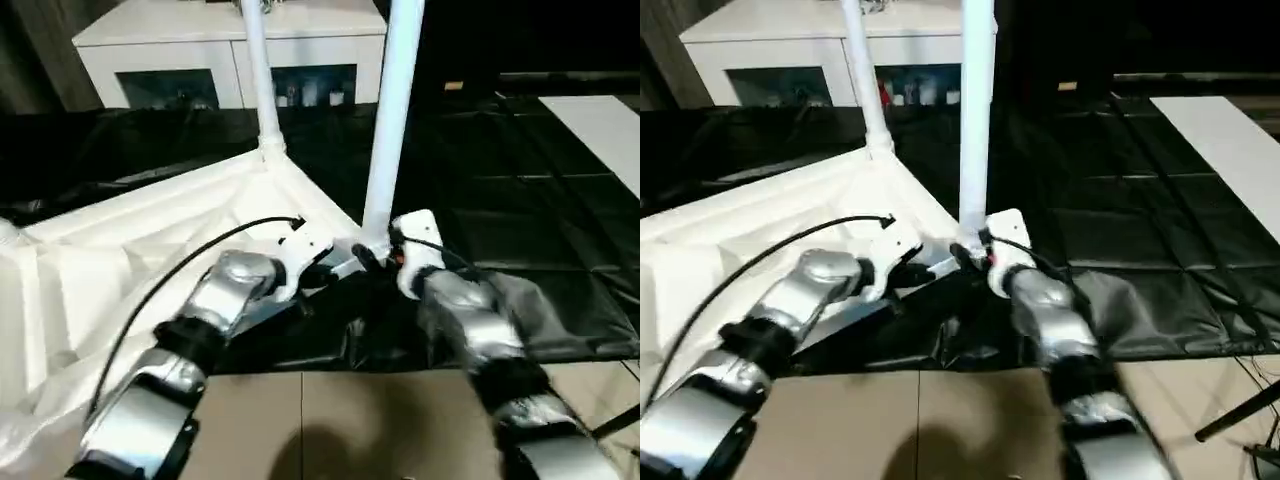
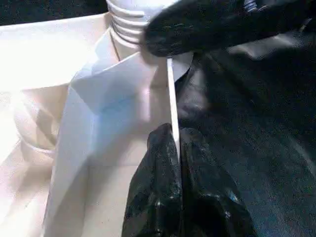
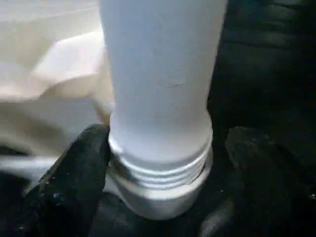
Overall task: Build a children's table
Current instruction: Rotate leg to tighten
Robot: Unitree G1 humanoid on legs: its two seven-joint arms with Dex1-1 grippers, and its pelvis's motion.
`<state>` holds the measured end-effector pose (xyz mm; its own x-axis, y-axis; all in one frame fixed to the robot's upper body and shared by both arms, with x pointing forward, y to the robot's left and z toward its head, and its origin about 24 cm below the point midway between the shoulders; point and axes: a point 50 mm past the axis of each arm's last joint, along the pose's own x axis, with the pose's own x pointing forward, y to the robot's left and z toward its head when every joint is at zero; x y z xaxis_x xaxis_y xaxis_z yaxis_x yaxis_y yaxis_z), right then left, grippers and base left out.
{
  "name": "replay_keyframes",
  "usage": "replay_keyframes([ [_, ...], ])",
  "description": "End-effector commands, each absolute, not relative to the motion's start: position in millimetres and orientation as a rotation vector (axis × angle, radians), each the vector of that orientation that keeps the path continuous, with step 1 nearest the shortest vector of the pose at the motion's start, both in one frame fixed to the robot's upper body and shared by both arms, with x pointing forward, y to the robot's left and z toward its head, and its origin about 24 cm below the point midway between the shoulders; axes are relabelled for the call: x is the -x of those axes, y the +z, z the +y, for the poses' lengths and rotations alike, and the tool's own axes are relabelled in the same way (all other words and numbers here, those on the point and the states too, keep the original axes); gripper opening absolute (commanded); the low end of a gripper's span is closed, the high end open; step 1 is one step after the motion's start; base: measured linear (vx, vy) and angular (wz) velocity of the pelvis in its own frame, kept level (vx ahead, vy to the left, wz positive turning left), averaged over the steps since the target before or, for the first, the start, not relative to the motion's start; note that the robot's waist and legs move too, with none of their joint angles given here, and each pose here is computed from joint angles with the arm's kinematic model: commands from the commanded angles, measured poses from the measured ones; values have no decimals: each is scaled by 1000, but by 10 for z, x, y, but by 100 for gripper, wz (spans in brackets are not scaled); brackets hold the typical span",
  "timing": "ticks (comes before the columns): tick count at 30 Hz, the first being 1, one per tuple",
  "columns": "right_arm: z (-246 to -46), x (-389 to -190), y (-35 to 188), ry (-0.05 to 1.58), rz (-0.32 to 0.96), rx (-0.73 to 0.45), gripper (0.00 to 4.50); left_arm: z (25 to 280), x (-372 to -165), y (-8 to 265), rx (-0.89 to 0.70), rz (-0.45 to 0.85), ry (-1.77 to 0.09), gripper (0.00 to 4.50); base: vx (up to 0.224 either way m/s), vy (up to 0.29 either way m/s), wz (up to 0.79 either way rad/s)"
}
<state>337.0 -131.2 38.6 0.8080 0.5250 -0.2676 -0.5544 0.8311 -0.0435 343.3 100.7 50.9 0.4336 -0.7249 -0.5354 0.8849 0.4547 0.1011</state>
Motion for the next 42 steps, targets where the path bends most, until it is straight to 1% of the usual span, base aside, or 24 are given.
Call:
replay_keyframes([
  [1, -1376, -3291, 461, 737, 225, 124, 392, 1095, -3325, 474, -407, 473, -1146, 0, 0, 0, 0],
  [3, -1406, -3237, 478, 829, 222, 132, 392, 1114, -3265, 499, -405, 467, -1214, 0, 0, 0, 0],
  [5, -1435, -3169, 494, 959, 235, 160, 392, 1149, -3149, 553, -395, 445, -1323, 0, 0, 0, 0],
  [8, -1437, -3147, 523, 1036, 238, 192, 392, 1192, -3105, 571, -418, 428, -1348, 0, 0, 0, 0],
  [12, -1390, -3142, 590, 1093, 224, 166, 392, 1236, -3047, 572, -434, 444, -1390, 0, 0, 0, 0],
  [15, -1340, -3117, 586, 1164, 236, 191, 392, 1267, -3015, 579, -439, 455, -1402, 0, 0, 0, 0],
  [18, -1337, -3101, 543, 1195, 261, 219, 392, 1279, -3007, 588, -438, 456, -1396, 0, 0, 0, 0],
  [19, -1348, -3095, 523, 1203, 273, 233, 376, 1282, -3013, 593, -438, 455, -1393, 0, 0, 0, 0],
  [22, -1370, -3093, 515, 1206, 284, 237, 348, 1287, -3023, 596, -440, 457, -1386, 0, 0, 0, 0],
  [24, -1381, -3099, 515, 1203, 287, 234, 330, 1290, -3029, 597, -439, 458, -1380, 0, 0, 0, 0],
  [25, -1383, -3102, 515, 1202, 288, 233, 330, 1292, -3030, 597, -439, 459, -1377, 0, 0, 0, 0],
  [28, -1379, -3106, 515, 1198, 286, 224, 297, 1294, -3028, 596, -439, 461, -1376, 0, 0, 0, 0],
  [31, -1376, -3105, 514, 1196, 282, 215, 286, 1293, -3031, 591, -437, 463, -1374, 0, 0, 0, 0],
  [32, -1376, -3105, 512, 1195, 281, 211, 276, 1293, -3032, 589, -436, 464, -1374, 0, 0, 0, 0],
  [34, -1373, -3109, 503, 1179, 278, 198, 275, 1292, -3033, 581, -422, 471, -1371, 0, 0, 0, 0],
  [36, -1362, -3155, 489, 1107, 270, 183, 273, 1271, -3067, 565, -397, 468, -1331, 0, 0, 0, 0],
  [38, -1353, -3247, 462, 963, 270, 166, 273, 1233, -3160, 547, -384, 454, -1229, 0, 0, 0, 0],
  [40, -1345, -3289, 450, 890, 266, 169, 273, 1210, -3209, 540, -387, 448, -1184, 0, 0, 0, 0],
  [42, -1321, -3359, 406, 734, 281, 142, 272, 1152, -3296, 522, -375, 451, -1100, 0, 0, 0, 0],
])
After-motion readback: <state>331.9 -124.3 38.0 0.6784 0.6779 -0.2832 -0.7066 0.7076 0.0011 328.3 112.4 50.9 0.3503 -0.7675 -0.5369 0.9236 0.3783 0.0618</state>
